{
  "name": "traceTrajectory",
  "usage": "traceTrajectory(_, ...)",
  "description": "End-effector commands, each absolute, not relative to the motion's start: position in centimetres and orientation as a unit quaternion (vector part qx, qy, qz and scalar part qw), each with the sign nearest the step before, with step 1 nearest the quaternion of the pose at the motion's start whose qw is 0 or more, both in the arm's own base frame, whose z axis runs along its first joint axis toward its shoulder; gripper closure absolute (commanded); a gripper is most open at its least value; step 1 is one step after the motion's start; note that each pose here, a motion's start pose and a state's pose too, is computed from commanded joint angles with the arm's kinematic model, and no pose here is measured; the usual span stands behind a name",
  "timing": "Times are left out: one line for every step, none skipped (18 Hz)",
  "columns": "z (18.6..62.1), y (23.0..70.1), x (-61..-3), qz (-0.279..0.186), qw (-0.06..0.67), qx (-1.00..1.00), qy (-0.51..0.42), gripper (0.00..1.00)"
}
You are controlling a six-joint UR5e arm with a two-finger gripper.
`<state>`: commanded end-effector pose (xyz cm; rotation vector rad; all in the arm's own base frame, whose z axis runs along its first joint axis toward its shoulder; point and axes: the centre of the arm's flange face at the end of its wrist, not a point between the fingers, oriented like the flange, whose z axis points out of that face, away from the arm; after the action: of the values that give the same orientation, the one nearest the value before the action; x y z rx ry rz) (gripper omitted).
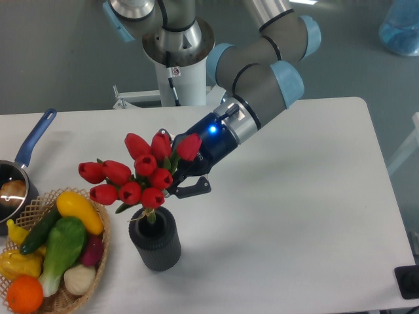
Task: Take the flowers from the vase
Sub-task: 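Lift the gripped tulip bunch up out of the black vase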
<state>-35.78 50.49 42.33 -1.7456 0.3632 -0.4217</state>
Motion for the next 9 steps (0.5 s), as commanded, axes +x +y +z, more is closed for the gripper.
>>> traceTrajectory(43.1, 50.4, -35.8, -0.184, 0.611, -0.755, 0.154, 0.64)
traceTrajectory(44.0, 50.2, -35.9, -0.182, 0.612, -0.755, 0.151, 0.64)
traceTrajectory(44.7, 50.1, -35.9, -0.182, 0.612, -0.755, 0.147, 0.64)
traceTrajectory(45.4, 49.9, -35.8, -0.181, 0.613, -0.755, 0.146, 0.64)
traceTrajectory(46.2, 49.7, -35.5, -0.178, 0.614, -0.754, 0.148, 0.64)
traceTrajectory(46.7, 49.6, -35.3, -0.177, 0.615, -0.754, 0.148, 0.64)
traceTrajectory(47.0, 49.5, -35.3, -0.174, 0.616, -0.754, 0.149, 0.65)
traceTrajectory(47.3, 49.3, -35.3, -0.172, 0.617, -0.753, 0.149, 0.65)
traceTrajectory(47.6, 49.2, -35.2, -0.170, 0.618, -0.753, 0.151, 0.66)
